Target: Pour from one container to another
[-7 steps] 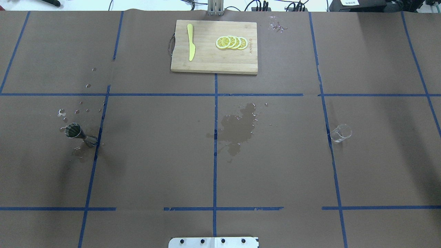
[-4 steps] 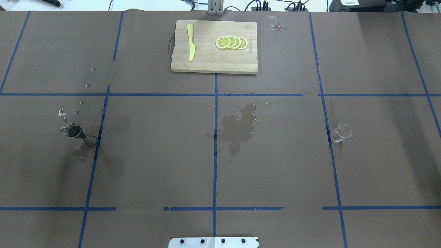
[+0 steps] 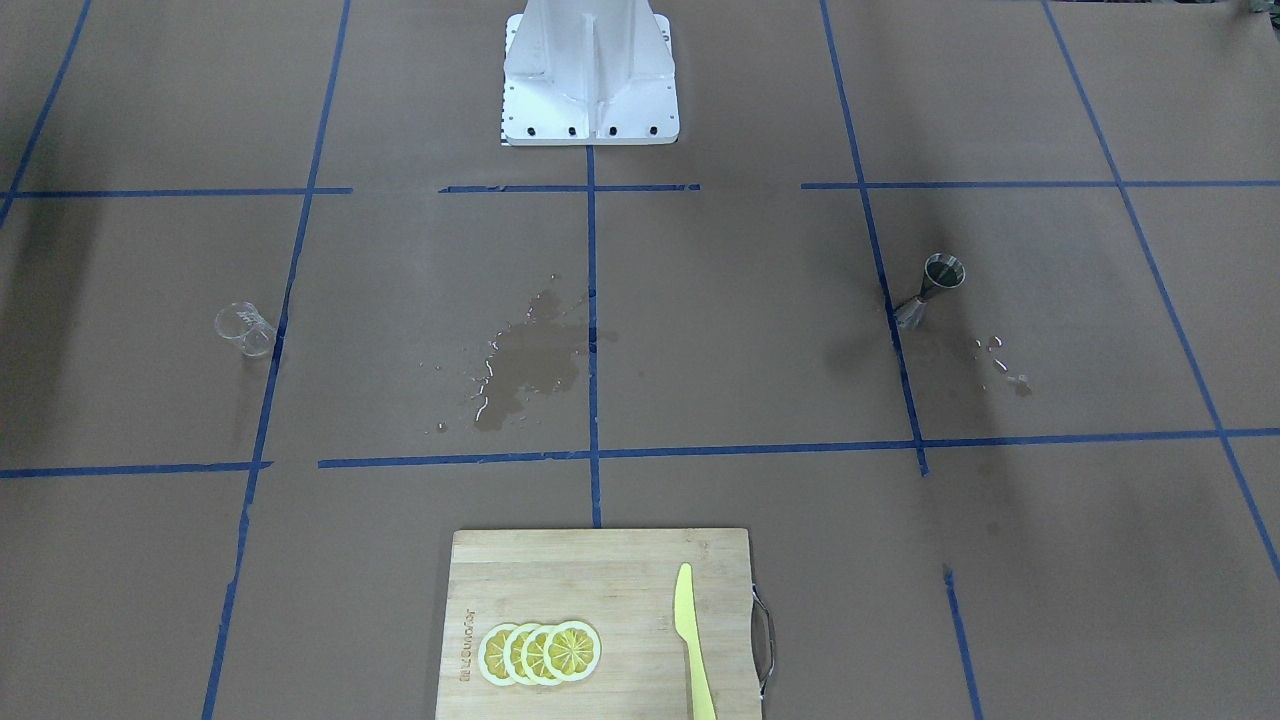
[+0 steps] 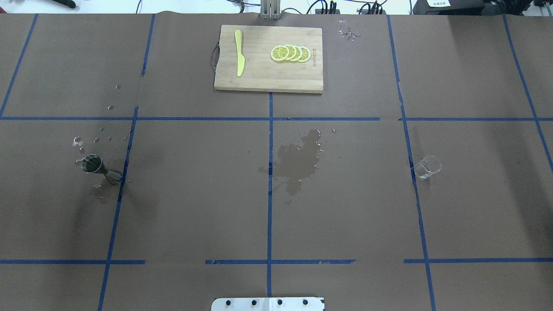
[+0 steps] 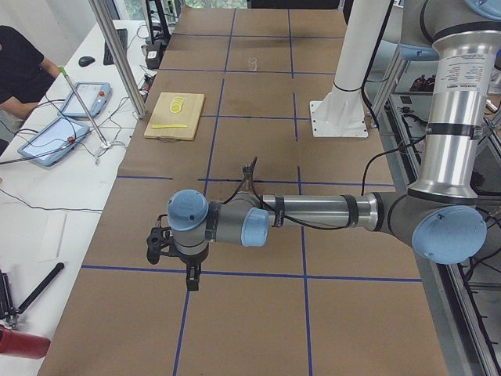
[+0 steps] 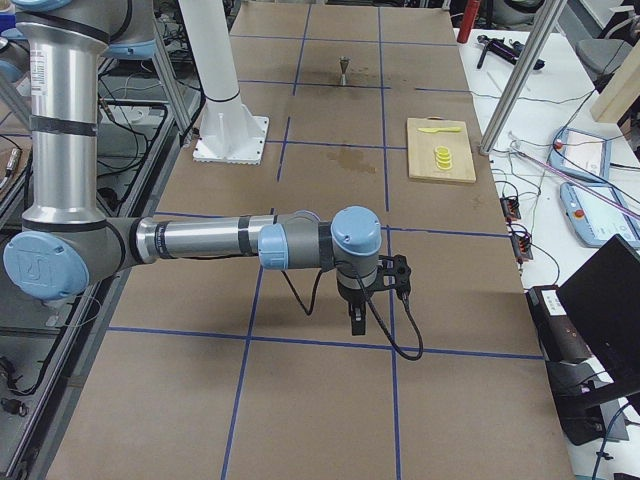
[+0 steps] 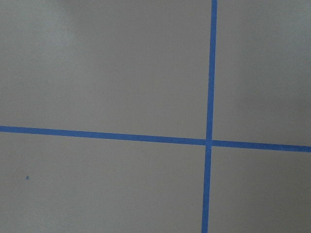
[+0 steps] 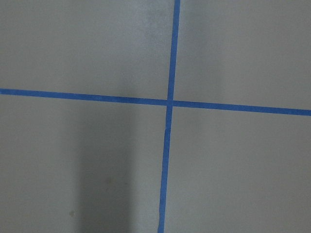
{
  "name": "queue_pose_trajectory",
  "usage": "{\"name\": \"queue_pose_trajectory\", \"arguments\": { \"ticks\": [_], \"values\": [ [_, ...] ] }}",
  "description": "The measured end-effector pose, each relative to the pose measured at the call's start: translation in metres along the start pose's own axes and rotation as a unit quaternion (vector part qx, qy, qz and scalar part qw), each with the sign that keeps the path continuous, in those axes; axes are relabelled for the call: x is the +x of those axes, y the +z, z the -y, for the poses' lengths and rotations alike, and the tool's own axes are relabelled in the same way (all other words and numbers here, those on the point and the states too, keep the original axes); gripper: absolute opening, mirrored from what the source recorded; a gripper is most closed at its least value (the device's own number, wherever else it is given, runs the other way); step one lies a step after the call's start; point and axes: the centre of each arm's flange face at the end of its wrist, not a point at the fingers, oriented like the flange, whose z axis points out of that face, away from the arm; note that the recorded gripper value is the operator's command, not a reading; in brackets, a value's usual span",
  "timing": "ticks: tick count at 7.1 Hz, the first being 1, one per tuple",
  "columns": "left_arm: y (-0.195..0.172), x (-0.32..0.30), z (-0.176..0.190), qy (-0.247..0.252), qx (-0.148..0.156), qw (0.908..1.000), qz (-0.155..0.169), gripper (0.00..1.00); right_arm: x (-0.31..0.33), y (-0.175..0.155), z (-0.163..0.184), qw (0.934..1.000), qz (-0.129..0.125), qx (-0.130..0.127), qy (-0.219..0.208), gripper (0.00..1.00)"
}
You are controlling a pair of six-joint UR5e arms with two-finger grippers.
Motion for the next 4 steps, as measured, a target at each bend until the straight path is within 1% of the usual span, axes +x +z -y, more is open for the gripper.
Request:
{"name": "queue_pose_trajectory", "arguments": {
  "ticks": [2, 3, 4],
  "values": [
    [0.007, 0.0076, 0.0004, 0.006, -0.006, 1.0, -0.001, 1.0, 0.0044, 0.0047, 0.0016, 1.0, 0.001, -0.004, 0.007, 1.0],
    [0.0086, 0.0097, 0.0005, 0.008, -0.008, 0.9999, 0.0, 1.0, 0.0054, 0.0058, 0.0037, 0.9999, 0.001, -0.002, 0.01, 1.0],
    [0.0095, 0.0107, 0.0006, 0.009, -0.008, 0.9999, 0.0, 1.0, 0.009, 0.0096, 0.0061, 0.9999, 0.001, 0.007, 0.012, 1.0]
  ]
}}
